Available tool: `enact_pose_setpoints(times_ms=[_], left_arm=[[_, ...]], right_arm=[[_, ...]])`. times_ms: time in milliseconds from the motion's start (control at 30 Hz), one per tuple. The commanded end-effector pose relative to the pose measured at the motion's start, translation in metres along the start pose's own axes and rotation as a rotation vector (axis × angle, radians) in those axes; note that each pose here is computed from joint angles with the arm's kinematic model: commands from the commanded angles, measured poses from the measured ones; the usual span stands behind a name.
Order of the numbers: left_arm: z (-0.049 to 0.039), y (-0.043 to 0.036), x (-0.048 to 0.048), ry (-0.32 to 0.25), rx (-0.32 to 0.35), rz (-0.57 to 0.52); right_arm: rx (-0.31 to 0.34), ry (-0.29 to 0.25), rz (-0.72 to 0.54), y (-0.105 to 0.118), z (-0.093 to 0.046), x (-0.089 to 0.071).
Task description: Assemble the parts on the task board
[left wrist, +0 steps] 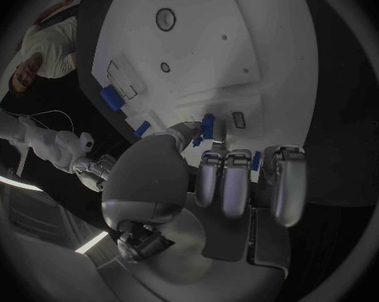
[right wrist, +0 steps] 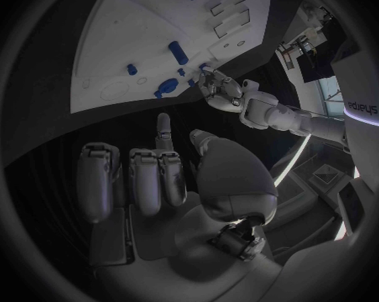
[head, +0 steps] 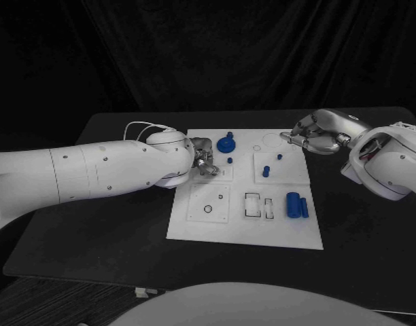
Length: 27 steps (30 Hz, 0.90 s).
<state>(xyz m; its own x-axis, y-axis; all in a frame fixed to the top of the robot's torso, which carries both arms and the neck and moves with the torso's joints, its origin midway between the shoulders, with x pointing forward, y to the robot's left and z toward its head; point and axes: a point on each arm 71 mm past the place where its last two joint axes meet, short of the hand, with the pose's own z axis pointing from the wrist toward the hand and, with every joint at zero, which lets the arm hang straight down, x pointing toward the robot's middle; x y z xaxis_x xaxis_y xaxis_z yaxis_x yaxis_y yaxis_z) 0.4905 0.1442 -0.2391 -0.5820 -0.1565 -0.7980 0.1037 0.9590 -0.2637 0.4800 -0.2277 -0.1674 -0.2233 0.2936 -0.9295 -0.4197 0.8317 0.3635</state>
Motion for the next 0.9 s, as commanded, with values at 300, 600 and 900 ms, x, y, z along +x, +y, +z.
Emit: enact_pose_setpoints(times_ms=[300, 600, 900], left_arm=[[0.0025, 0.0004, 0.0188, 0.096, -0.008, 0.036], [0.0027, 0.001, 0.0196, 0.109, -0.012, 0.044], [0.003, 0.0005, 0.0197, 0.112, -0.008, 0.046]], right_arm=[[0.016, 0.012, 0.001, -0.0019, -0.001, 0.0029], [0.017, 0.013, 0.002, -0.0021, -0.0013, 0.0036], [0.017, 0.016, 0.002, -0.0023, -0.0012, 0.0044]])
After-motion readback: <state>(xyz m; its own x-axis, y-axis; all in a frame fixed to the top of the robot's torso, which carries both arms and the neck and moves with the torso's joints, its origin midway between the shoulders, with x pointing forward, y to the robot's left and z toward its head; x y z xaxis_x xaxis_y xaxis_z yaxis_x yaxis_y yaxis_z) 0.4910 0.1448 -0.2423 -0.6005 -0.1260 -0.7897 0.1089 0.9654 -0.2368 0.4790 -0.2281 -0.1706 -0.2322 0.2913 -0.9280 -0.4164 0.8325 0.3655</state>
